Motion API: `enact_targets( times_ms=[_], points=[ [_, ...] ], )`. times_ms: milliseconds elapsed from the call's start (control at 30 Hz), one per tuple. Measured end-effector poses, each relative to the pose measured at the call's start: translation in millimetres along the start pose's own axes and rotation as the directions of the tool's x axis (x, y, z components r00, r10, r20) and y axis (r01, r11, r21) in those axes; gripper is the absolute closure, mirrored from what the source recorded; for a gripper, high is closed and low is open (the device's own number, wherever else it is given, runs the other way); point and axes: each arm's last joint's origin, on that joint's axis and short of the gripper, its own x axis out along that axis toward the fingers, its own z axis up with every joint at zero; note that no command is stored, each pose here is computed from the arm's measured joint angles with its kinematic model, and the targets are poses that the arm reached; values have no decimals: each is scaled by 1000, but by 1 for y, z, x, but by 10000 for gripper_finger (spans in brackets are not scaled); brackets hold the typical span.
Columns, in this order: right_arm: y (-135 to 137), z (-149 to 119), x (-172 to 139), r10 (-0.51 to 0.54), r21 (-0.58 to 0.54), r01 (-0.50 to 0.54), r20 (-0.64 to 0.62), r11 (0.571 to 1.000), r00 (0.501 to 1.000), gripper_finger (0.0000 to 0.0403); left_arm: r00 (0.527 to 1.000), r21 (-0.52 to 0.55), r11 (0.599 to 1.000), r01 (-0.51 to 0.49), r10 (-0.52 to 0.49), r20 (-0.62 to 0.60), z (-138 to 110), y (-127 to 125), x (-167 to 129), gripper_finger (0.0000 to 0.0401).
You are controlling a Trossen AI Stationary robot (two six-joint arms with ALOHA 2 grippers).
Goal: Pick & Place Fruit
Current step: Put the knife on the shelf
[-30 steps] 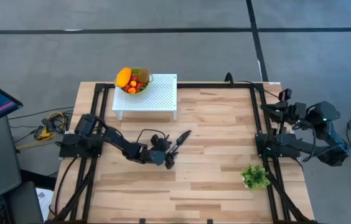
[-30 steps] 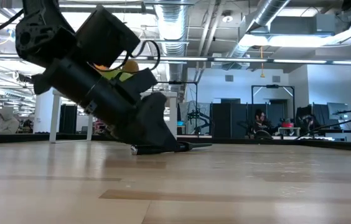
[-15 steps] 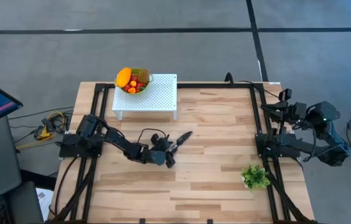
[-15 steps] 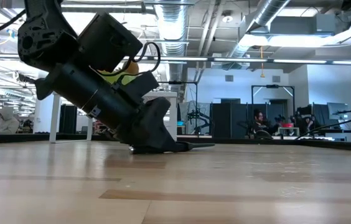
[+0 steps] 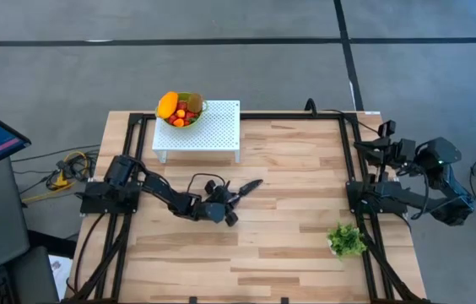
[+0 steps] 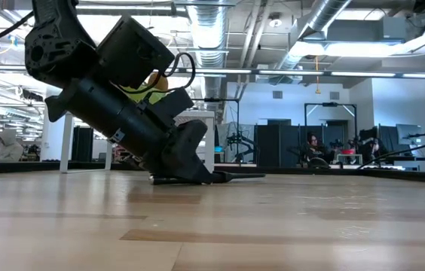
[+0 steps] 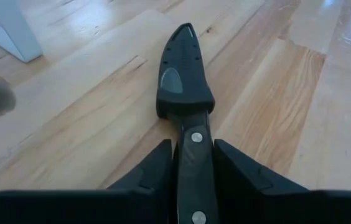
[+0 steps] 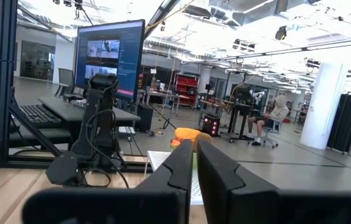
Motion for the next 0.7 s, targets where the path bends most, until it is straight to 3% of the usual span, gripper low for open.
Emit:
enact_targets(
  times_ms=[233,367,700],
  points=[
    [0,0,0,0,0,0,0,1000,1000,386,996,43,996,80,-82,45,8,-6,-3,305],
    [0,0,0,0,0,0,0,1000,1000,383,982,59,985,162,-167,93,34,-9,-17,310],
    [0,0,0,-1,0,1,0,1000,1000,387,930,76,997,13,-40,364,127,24,-63,305]
  ],
)
